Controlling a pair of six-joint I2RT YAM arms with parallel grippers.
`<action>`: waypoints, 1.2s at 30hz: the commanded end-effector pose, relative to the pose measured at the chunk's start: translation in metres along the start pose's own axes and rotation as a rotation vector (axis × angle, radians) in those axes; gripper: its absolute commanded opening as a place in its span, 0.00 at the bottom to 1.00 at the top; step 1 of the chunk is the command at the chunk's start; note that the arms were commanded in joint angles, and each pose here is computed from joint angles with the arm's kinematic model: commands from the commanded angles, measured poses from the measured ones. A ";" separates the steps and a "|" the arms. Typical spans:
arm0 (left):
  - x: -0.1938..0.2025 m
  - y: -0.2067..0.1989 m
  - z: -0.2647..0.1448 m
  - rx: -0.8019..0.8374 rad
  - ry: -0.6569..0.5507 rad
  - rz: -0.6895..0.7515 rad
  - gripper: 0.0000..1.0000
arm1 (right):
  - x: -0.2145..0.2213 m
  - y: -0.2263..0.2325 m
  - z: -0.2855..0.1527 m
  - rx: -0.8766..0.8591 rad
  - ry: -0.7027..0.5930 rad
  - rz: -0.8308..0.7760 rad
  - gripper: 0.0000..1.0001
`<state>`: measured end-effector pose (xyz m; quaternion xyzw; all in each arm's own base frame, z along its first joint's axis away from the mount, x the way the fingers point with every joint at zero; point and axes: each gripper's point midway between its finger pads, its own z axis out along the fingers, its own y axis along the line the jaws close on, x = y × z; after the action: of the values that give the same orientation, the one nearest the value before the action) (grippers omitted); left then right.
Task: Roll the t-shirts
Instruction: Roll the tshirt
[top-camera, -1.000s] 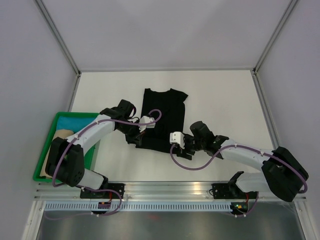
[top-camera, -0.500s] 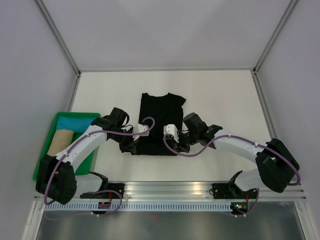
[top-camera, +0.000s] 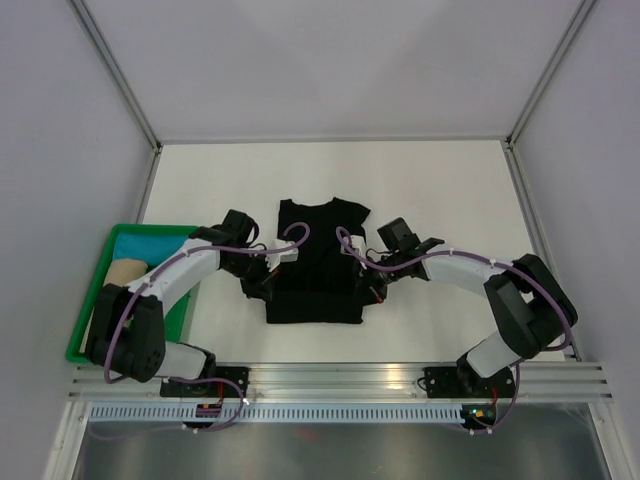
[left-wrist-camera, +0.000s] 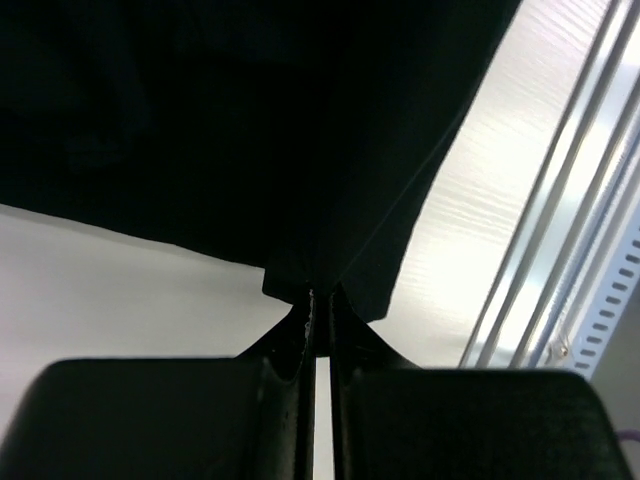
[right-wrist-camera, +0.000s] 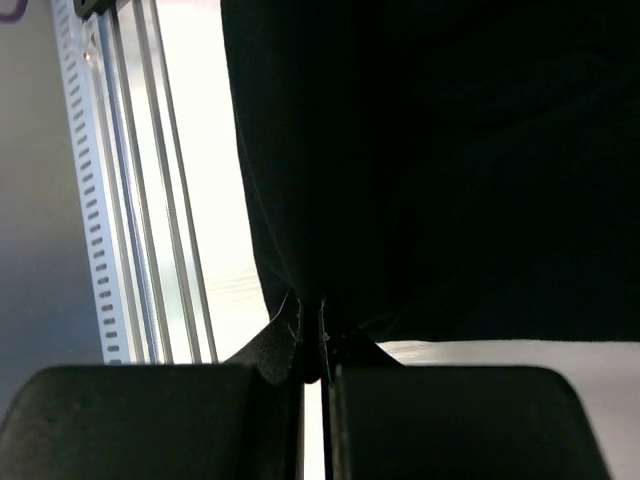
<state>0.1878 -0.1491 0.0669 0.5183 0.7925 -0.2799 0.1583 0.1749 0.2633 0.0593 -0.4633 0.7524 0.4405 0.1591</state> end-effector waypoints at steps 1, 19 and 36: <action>-0.018 0.040 -0.001 -0.111 -0.020 -0.024 0.02 | -0.003 -0.012 0.000 0.004 -0.003 0.105 0.03; -0.022 0.058 0.013 -0.108 -0.004 -0.077 0.04 | -0.042 -0.027 -0.046 0.298 -0.454 0.370 0.49; -0.024 0.054 0.007 -0.142 -0.031 -0.106 0.13 | -0.038 -0.032 0.011 0.335 -0.427 0.439 0.01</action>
<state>0.2349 -0.1516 0.0457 0.4695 0.8336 -0.2467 0.1545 0.2019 0.2731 0.0429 -0.1636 0.8584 0.4070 0.2661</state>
